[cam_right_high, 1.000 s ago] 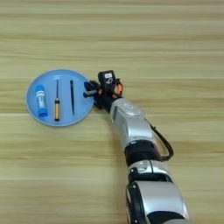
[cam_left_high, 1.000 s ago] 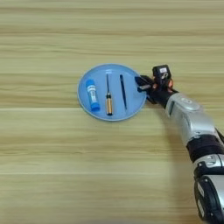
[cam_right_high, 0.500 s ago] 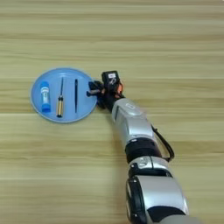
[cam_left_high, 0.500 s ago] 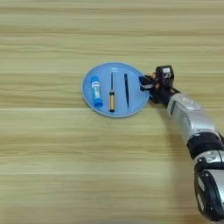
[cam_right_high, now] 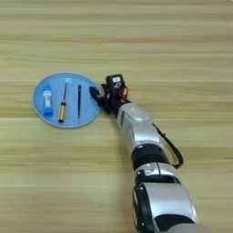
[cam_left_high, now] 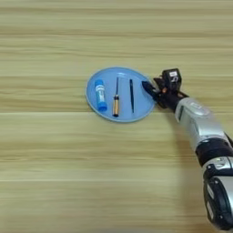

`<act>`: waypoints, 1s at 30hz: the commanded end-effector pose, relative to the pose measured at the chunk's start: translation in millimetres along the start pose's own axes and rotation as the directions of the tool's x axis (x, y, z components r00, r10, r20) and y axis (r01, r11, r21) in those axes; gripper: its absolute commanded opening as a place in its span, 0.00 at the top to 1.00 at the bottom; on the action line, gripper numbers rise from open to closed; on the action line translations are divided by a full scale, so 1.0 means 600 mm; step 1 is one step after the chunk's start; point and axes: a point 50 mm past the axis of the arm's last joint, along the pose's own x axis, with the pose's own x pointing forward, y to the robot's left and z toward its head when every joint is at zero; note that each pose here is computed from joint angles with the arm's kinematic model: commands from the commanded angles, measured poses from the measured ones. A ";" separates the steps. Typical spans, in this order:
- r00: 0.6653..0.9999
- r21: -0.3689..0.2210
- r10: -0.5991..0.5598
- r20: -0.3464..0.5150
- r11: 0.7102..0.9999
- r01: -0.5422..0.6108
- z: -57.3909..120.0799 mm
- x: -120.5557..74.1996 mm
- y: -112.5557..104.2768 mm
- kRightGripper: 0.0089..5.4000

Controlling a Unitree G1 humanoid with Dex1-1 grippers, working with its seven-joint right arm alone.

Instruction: Move the objects on the table

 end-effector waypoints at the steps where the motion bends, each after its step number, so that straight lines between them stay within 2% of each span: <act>1: 0.983 -0.092 -0.006 0.183 0.996 0.023 0.094 0.014 -0.009 0.45; 9: 0.957 -0.110 0.031 0.287 0.994 0.001 0.117 0.008 -0.002 0.23; 10: 0.952 -0.116 0.043 0.304 0.993 -0.008 0.120 0.007 0.001 0.18; 17: 0.919 -0.183 0.141 0.368 0.980 -0.077 0.134 0.000 0.026 0.04; 20: 0.912 -0.204 0.176 0.371 0.973 -0.105 0.136 -0.001 0.037 0.01; 26: 0.889 -0.243 0.271 0.370 0.952 -0.189 0.135 0.000 0.069 0.01; 30: 0.879 -0.247 0.319 0.353 0.938 -0.241 0.132 0.003 0.090 0.01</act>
